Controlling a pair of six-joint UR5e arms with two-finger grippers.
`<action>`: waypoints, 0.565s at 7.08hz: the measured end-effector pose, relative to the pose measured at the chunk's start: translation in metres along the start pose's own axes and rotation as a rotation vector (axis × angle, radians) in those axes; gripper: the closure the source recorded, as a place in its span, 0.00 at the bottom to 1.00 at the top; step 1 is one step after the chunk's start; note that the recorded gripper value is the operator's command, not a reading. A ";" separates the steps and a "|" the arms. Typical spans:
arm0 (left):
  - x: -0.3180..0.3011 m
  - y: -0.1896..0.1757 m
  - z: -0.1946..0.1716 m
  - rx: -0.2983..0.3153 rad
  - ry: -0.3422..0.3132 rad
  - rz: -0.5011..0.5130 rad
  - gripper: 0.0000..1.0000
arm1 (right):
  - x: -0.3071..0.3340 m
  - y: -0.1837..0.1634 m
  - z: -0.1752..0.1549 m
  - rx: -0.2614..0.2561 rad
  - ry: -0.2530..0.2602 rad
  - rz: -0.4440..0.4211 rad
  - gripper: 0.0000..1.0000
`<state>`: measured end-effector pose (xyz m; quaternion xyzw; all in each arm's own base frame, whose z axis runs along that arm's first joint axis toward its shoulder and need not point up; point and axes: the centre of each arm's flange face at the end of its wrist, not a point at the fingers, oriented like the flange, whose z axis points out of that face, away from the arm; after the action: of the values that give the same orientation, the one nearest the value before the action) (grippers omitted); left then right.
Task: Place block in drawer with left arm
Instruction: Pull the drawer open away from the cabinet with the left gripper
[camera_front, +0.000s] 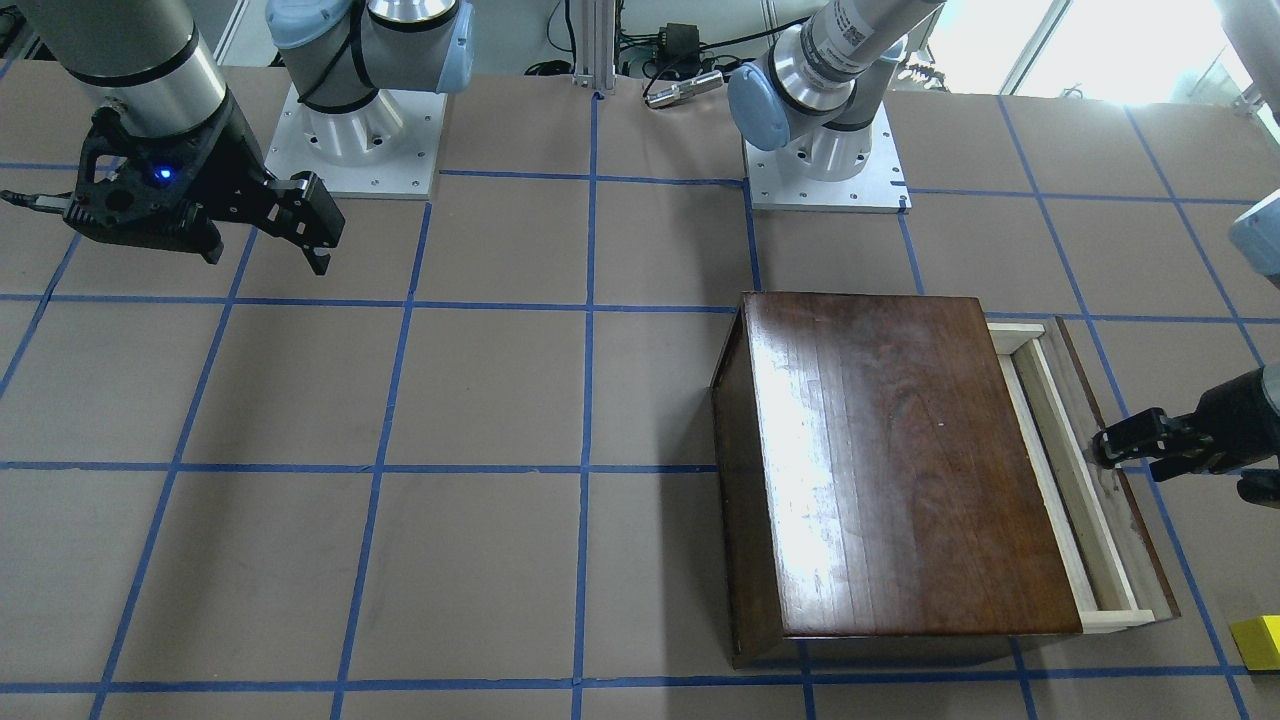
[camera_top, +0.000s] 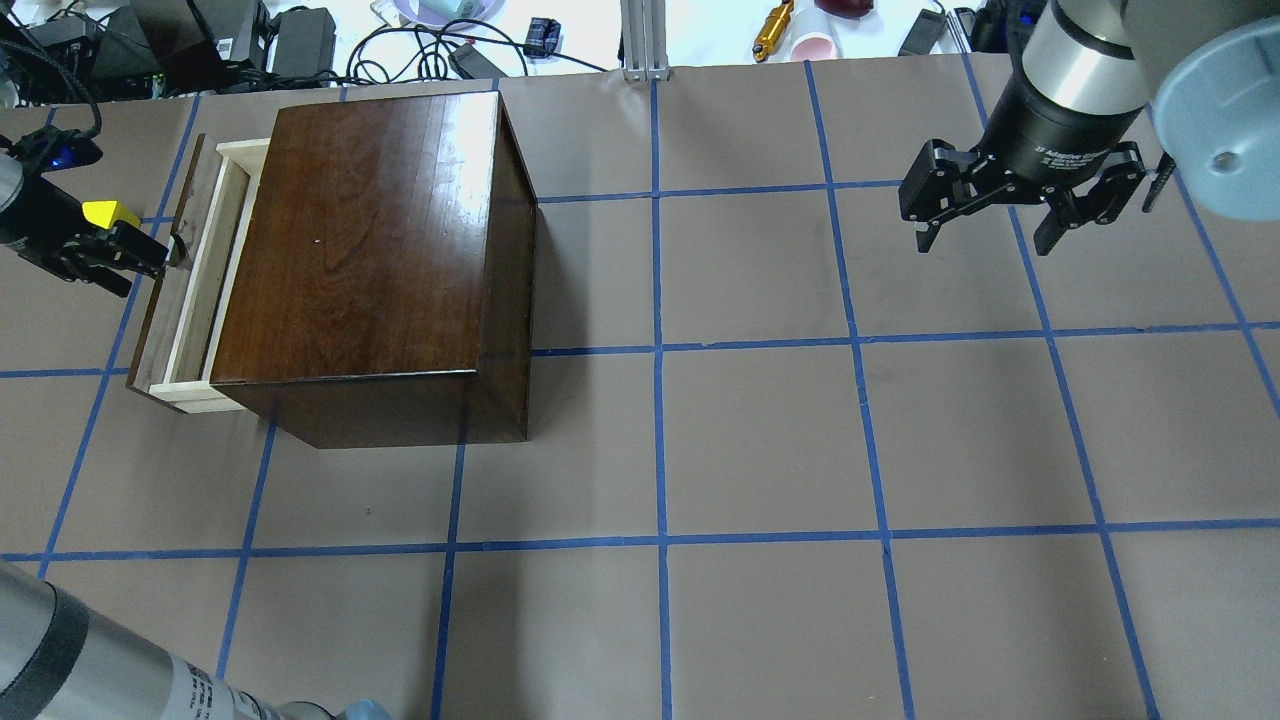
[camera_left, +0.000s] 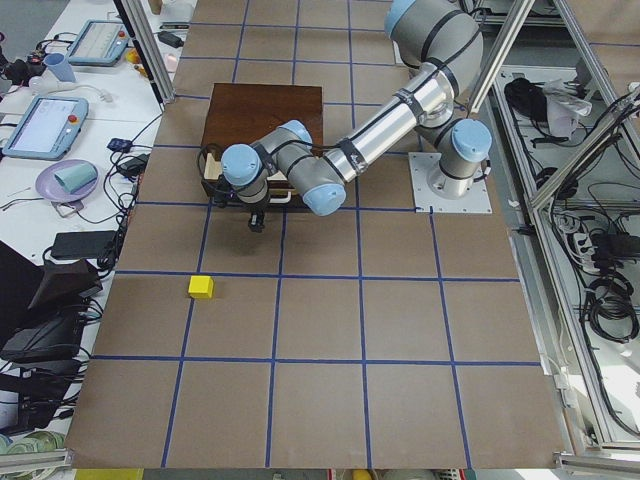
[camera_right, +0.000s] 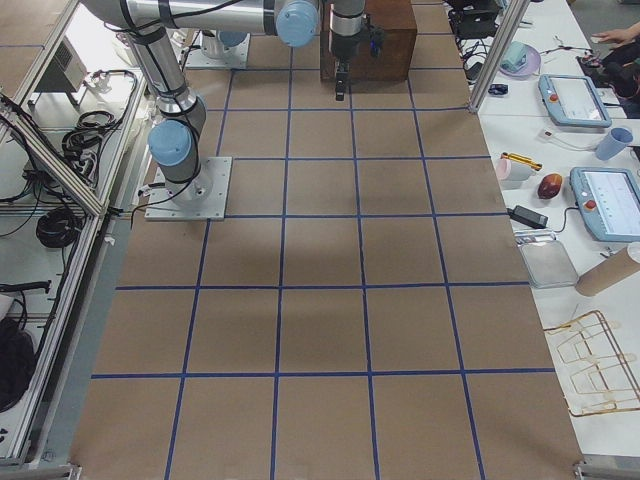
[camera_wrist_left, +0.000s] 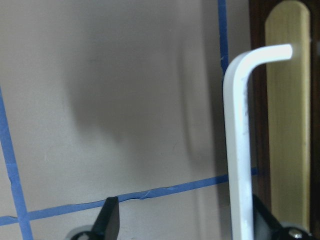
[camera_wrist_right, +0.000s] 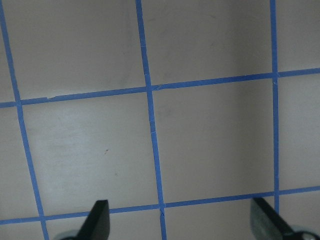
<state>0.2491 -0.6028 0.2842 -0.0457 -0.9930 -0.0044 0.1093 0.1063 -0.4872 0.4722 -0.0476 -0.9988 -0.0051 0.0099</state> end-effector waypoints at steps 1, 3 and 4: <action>-0.001 0.000 0.000 0.000 -0.001 0.000 0.13 | 0.000 0.000 0.000 0.000 0.000 0.000 0.00; -0.002 0.001 -0.001 0.000 -0.003 0.002 0.13 | 0.000 0.000 0.000 0.000 0.001 0.000 0.00; -0.002 0.001 -0.001 0.000 -0.005 0.004 0.13 | 0.000 0.000 0.000 0.000 0.000 0.000 0.00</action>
<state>0.2517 -0.6021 0.2847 -0.0478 -0.9931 -0.0038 0.1069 0.1062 -0.4872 0.4722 -0.0476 -0.9988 -0.0051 0.0101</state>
